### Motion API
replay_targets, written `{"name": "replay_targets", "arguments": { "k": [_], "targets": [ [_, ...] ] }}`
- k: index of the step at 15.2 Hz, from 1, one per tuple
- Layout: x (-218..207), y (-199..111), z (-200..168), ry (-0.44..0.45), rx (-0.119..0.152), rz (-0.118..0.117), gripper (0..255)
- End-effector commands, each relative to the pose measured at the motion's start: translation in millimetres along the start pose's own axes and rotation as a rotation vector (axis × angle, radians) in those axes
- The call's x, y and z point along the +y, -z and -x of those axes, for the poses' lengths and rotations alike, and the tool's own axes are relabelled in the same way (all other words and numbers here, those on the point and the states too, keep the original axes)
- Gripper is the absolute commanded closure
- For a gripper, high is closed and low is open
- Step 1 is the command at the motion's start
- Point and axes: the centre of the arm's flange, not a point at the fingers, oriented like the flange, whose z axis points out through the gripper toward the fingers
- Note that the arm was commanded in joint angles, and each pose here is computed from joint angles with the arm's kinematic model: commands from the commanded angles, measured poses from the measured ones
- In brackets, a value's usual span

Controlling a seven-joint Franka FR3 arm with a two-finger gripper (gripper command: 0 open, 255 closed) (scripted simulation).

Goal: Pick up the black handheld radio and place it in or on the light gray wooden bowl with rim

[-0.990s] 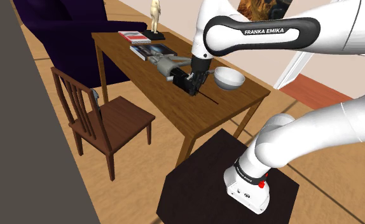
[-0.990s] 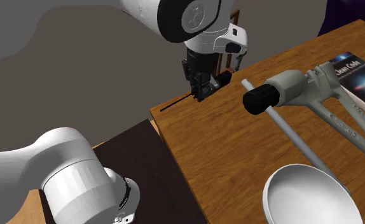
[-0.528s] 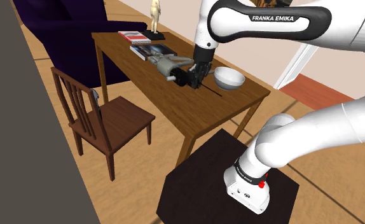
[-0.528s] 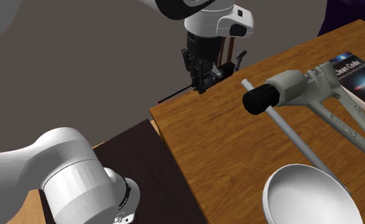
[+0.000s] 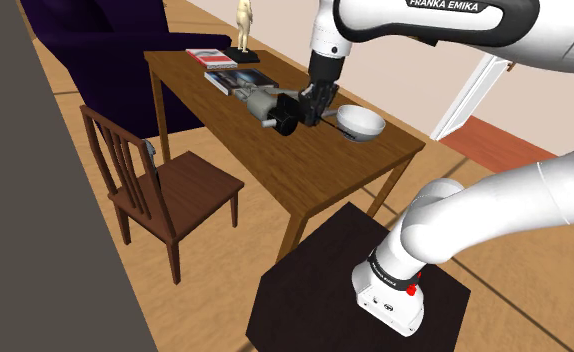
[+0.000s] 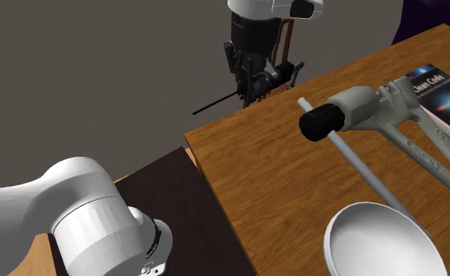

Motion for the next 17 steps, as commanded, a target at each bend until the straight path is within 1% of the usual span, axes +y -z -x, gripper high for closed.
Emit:
{"name": "replay_targets", "arguments": {
  "k": [1,17],
  "targets": [
    [13,3,0,0.000,0.000,0.000,255],
    [224,-2,-10,0.000,0.000,0.000,255]
  ]
}}
